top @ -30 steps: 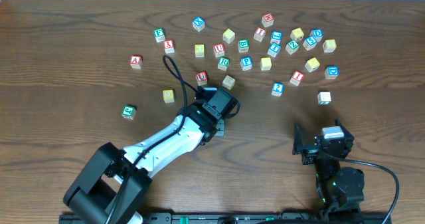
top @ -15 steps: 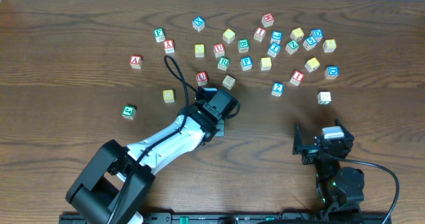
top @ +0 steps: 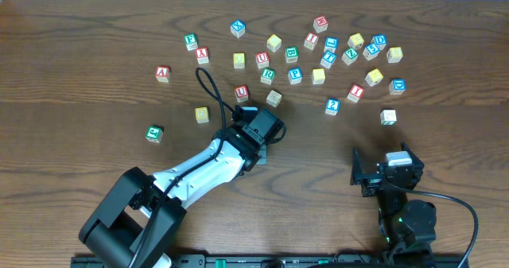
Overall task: Spell out NEURIPS
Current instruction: 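Lower the red E block to the right of the N block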
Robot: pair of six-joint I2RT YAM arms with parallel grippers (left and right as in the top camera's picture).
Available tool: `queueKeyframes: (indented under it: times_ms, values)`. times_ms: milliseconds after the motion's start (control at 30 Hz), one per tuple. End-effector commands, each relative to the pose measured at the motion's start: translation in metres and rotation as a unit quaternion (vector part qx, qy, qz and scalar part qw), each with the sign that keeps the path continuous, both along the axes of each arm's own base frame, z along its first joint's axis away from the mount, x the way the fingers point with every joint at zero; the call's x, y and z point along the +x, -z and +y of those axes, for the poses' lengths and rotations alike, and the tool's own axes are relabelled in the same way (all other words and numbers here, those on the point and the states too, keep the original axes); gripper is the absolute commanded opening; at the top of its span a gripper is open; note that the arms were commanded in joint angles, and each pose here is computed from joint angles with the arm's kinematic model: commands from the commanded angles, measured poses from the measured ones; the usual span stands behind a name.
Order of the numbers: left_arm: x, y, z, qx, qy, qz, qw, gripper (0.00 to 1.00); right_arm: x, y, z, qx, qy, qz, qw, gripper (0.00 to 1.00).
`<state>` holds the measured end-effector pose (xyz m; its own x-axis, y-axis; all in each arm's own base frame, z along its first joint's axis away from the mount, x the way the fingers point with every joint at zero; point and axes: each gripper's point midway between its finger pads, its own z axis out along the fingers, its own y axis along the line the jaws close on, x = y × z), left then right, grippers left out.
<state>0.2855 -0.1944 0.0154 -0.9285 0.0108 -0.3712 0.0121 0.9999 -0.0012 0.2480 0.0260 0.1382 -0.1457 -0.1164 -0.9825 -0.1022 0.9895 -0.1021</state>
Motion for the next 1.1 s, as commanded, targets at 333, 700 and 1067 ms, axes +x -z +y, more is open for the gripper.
queueKeyframes:
  times_ms: [333,700,1067]
  values:
    - [-0.0004,0.0054,0.0075,0.015,-0.007,0.000,1.000,0.29,-0.0002,0.0004,-0.0009,0.002,0.002,0.001,1.000,0.99]
    - [0.0001,0.0052,0.0070,0.015,-0.006,-0.001,1.000,0.38,-0.0002,0.0004,-0.0009,0.002,0.002,0.001,1.000,0.99]
    - [0.0002,0.0052,0.0069,0.015,-0.004,-0.001,1.000,0.39,-0.0002,0.0004,-0.0009,0.002,0.002,0.001,1.000,0.99]
